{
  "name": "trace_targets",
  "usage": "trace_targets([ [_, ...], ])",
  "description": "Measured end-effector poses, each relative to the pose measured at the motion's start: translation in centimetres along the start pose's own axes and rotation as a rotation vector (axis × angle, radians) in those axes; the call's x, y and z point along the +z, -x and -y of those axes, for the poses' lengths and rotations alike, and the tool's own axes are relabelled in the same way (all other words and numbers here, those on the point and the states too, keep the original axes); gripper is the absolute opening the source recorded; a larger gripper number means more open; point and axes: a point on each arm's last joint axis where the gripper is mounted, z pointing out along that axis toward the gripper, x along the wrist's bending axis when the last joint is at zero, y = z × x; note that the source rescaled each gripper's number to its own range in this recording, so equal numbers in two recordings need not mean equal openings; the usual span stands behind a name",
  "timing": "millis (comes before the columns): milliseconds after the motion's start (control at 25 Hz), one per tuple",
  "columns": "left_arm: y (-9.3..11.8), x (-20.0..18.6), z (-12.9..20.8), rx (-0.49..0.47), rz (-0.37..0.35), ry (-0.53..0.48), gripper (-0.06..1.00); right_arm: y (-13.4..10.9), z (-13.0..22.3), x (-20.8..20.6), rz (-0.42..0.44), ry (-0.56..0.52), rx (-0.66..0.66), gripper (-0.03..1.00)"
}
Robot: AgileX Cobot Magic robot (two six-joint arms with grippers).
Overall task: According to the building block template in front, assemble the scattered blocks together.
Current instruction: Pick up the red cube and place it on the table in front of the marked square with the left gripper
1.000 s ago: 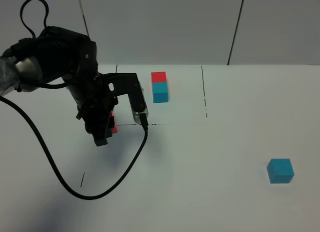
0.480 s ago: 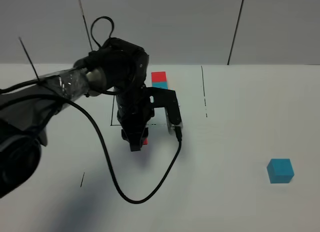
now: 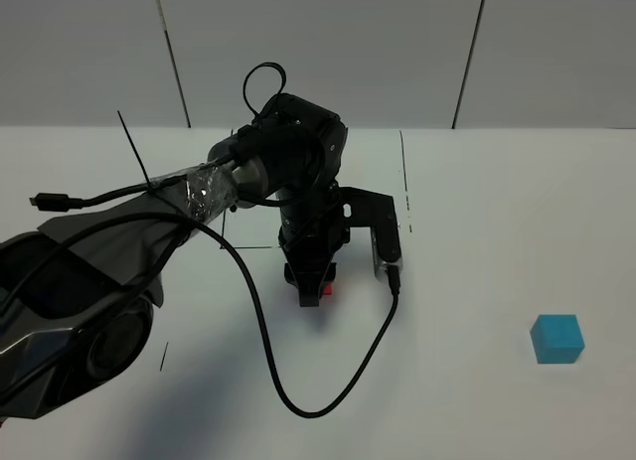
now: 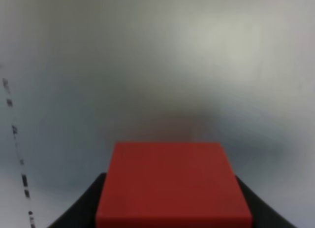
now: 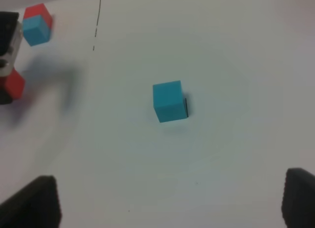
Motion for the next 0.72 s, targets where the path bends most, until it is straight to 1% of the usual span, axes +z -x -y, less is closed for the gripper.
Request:
trace_targets([
  [440, 0.3, 0.84, -0.69, 0.055, 0.014, 0.002, 0.0, 0.0, 0.0, 0.0, 0.0, 0.0, 0.001, 0.8],
  [720, 0.3, 0.85, -0.81, 0.061, 0.008, 0.006, 0.0, 0.0, 0.0, 0.0, 0.0, 0.0, 0.001, 0.8],
])
